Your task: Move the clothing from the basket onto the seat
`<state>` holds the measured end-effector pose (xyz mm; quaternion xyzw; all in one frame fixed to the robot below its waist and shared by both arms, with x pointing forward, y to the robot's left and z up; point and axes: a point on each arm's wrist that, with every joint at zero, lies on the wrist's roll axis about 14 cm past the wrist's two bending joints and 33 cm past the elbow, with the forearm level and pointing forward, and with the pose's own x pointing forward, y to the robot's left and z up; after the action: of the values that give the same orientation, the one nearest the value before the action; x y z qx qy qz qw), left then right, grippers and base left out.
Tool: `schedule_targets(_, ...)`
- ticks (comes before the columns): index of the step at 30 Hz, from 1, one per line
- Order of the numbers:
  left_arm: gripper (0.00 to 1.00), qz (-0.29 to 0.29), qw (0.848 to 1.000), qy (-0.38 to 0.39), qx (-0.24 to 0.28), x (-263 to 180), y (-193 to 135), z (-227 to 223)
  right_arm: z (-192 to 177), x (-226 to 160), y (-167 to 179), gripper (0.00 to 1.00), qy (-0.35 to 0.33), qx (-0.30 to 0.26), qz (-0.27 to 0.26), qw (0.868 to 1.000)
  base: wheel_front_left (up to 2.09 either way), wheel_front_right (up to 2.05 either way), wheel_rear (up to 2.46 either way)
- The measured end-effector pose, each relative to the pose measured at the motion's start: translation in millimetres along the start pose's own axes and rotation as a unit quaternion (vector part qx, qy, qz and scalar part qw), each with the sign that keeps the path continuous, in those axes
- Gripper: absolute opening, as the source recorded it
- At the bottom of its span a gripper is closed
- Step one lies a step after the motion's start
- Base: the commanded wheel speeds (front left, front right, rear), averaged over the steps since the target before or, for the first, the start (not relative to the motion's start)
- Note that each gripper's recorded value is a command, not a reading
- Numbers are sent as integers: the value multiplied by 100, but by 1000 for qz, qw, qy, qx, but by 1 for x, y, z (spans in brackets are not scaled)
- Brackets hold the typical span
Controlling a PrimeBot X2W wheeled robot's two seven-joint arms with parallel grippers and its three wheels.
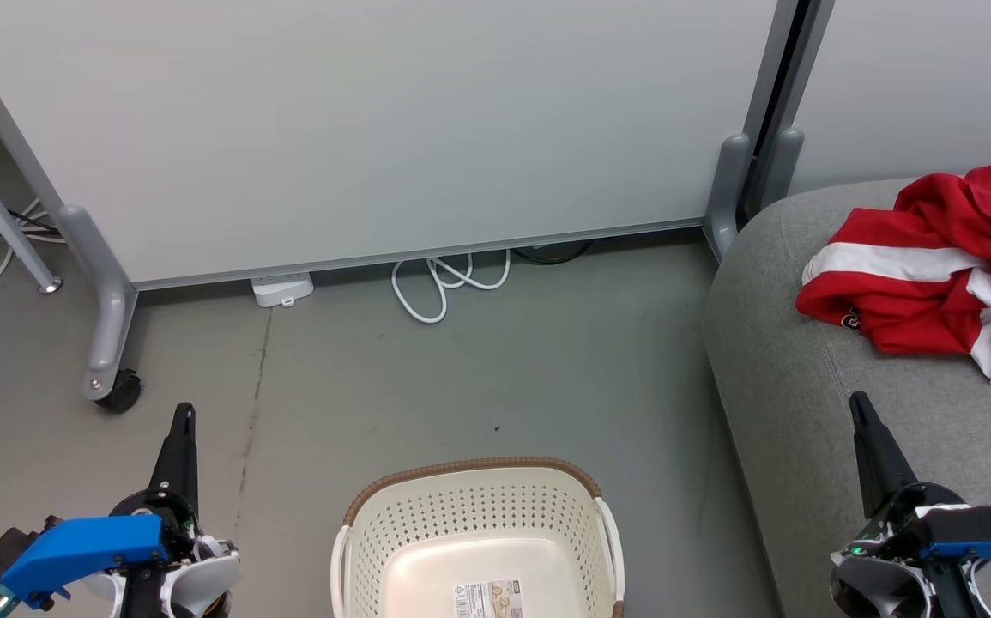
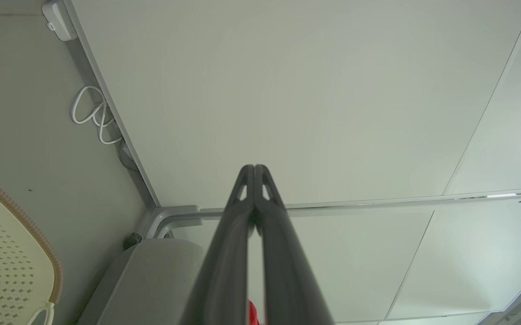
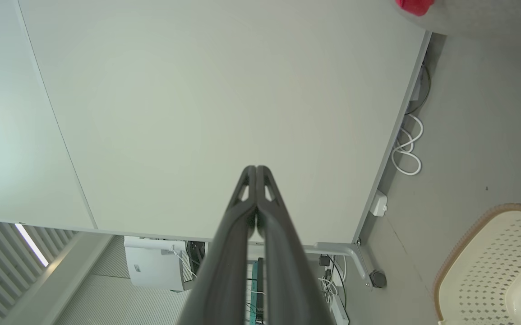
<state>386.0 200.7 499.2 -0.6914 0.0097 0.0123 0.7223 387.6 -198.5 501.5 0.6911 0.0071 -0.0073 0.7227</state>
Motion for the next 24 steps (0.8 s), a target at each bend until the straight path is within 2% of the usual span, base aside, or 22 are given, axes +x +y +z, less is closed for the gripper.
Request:
schedule_targets(7,0,-7,1000,2,-23,1,-3,0,1,-1,2,0,1,24,4,1000,0,0,0)
schedule_targets(24,0,-8,1000,2,-23,1,-4,0,1,-1,2,0,1,25,4,1000,0,0,0)
